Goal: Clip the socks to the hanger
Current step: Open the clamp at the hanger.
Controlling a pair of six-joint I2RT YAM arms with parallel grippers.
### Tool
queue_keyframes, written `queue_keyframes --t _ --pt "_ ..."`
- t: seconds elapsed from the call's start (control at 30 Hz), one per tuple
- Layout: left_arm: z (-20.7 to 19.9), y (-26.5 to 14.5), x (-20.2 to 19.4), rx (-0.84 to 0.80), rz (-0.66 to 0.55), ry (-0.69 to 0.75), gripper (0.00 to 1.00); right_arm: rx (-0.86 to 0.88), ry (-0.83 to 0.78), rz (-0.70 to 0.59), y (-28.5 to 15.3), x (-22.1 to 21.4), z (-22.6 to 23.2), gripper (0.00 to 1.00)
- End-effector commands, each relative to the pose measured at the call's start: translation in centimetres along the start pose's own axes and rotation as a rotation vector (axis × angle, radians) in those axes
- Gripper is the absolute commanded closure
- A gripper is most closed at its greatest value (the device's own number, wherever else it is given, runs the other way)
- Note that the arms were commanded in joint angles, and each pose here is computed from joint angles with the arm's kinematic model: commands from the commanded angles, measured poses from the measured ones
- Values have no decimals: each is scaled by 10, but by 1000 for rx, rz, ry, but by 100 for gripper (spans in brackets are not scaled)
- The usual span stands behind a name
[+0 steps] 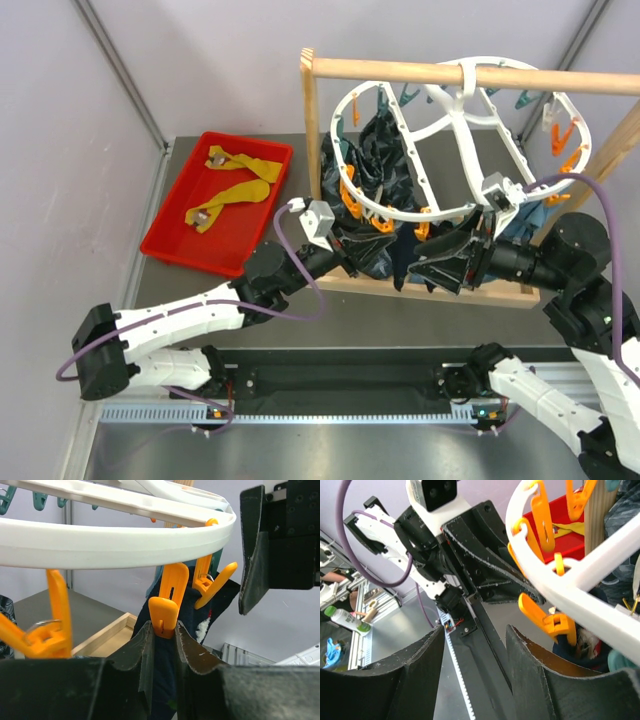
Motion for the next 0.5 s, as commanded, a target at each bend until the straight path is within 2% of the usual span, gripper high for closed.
queue_keyframes --t 0.0,0.17,0.23,0.27,0.33,0.37,0.47 --pt "-4 10 21 -46 -87 10 100 73 -37 -67 0 20 18 48" --pt "-4 18 18 -3 18 22 100 23 5 -89 5 28 16 44" --pt "-11 26 26 25 43 41 100 -3 16 -84 6 27 13 44" --pt "-13 28 16 28 113 72 100 -23 16 -93 5 28 12 43" --pt "-25 36 24 45 135 95 100 -61 18 -96 3 26 10 42" --pt "-34 36 15 29 193 118 100 -88 15 -111 2 27 8 42" --pt "-41 41 13 56 226 158 100 -158 3 -140 -3 26 5 39"
Point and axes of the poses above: each gripper's point midway between its finger pads, its own y axis out along the fingers, its own z axis along the line the jaws close on, x = y × z, the point moved 10 cm from there along -y, back along the fingers, and after that the axes turned 13 degrees about y, right-handed, at the moved point
